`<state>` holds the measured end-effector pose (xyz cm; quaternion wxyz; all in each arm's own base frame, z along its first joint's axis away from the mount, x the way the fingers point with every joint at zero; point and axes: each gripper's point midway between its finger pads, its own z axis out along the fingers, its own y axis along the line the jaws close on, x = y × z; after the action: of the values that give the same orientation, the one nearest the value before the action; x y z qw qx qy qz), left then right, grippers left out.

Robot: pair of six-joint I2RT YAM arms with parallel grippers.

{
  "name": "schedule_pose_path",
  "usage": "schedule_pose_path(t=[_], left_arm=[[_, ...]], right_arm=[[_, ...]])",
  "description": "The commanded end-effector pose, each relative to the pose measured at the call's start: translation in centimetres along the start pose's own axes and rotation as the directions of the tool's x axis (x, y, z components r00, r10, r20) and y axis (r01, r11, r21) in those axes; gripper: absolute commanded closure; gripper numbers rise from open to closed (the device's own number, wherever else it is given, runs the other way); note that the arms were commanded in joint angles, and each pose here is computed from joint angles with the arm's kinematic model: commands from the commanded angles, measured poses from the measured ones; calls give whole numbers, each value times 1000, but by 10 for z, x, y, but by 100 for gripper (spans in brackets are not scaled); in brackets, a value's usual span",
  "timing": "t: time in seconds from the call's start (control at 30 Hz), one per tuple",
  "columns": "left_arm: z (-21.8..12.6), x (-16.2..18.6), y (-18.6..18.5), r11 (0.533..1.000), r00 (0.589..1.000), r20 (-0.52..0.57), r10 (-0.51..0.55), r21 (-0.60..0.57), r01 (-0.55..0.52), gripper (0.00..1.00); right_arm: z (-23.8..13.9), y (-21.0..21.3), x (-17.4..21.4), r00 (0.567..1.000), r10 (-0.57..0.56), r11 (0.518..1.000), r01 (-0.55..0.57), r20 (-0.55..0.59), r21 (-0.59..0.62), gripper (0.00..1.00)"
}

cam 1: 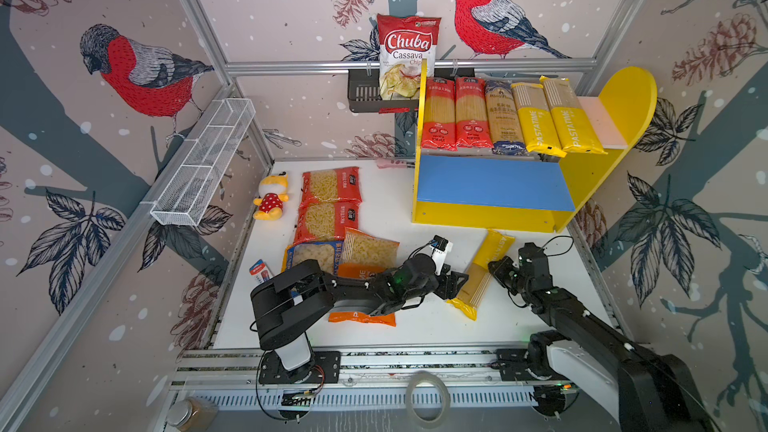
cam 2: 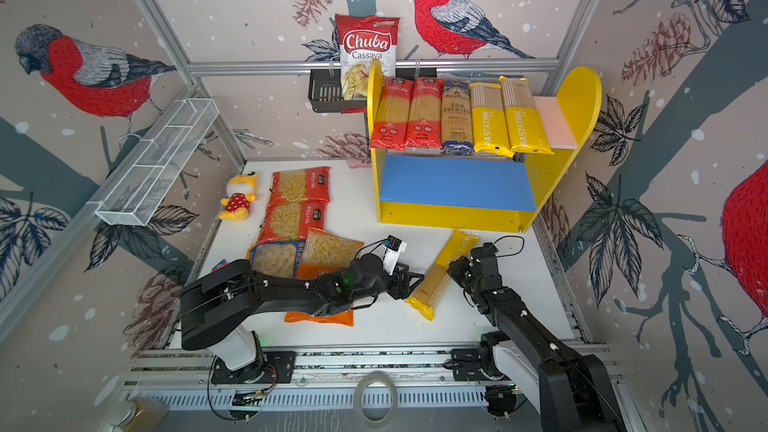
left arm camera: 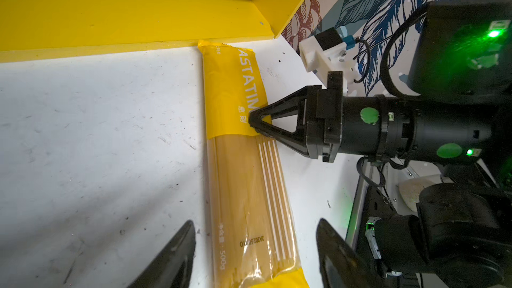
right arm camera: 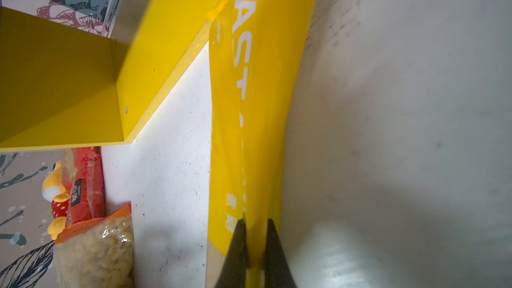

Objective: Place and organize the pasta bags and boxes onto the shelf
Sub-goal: 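Lift the pack upright with the right gripper while the left gripper grasps its top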

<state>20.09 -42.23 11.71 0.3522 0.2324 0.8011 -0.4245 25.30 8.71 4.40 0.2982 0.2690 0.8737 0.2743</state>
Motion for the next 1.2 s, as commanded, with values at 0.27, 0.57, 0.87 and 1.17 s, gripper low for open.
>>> schedule_pose_path(t=[0.27,0.57,0.87,1.17], left_arm=[[-13,-21,9,1000,997,81,3,-16,-1,32],[-44,-56,22,1000,983,183,-27,17,24,31],[-97,-90,18,990,950,311,-19,140,-26,30],[-125,-97,-3,952,946,322,22,281,-118,30]], right_arm=[[-29,60,-7,993,-111,989,114,39,-97,100],[-64,148,3,930,-323,852,366,173,-376,100],[-118,221,32,744,-507,502,665,435,-553,100],[-163,263,31,642,-449,266,760,621,-593,100]])
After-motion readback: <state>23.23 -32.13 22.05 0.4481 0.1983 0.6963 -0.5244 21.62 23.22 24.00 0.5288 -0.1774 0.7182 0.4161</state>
